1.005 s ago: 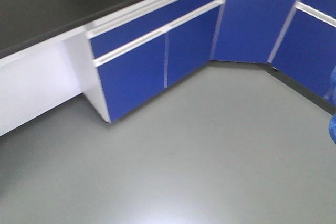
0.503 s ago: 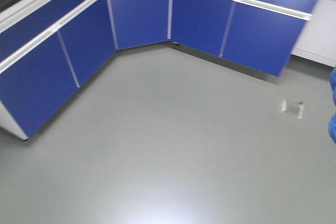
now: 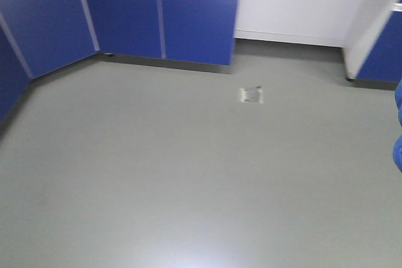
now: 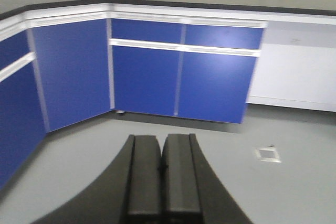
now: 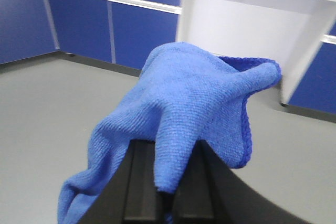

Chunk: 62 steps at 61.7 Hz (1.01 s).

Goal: Wipe right workspace with blue cloth
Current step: 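Drive the base to the other black bench holding the cloth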

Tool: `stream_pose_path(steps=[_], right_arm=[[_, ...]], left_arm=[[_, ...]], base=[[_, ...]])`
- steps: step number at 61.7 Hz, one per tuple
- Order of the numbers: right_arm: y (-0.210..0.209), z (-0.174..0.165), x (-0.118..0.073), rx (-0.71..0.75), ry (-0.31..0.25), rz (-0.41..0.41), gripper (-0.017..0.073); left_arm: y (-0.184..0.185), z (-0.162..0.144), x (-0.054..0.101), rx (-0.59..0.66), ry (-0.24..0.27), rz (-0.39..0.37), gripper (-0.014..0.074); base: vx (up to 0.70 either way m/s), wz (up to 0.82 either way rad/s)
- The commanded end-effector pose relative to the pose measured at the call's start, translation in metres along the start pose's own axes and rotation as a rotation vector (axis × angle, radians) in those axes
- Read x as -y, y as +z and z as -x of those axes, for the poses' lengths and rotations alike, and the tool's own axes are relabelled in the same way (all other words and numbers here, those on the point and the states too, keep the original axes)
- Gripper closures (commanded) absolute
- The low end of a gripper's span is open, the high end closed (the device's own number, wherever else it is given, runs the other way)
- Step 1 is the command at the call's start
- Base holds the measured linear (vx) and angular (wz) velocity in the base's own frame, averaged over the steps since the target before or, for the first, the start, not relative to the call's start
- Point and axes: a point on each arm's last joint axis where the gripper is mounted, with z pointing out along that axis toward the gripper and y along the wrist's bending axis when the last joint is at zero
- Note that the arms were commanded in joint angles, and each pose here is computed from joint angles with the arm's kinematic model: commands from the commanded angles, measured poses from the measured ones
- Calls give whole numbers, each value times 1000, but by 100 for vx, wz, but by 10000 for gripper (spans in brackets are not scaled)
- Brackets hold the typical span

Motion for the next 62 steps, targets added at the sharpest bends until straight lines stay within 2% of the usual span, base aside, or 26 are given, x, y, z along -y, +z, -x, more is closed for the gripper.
stream_pose_path(steps=[1,33,62], right_arm=[[-4,14,2,95,-4,-19,564],[-3,14,2,88,-4,-17,564],[-3,14,2,88,-1,-17,564]], left_arm=[[1,-2,1,65,-7,-18,599],[1,-2,1,65,-7,-18,599],[1,-2,1,65,-7,-18,599]], base=[[-2,-67],[7,-61],[24,-28]])
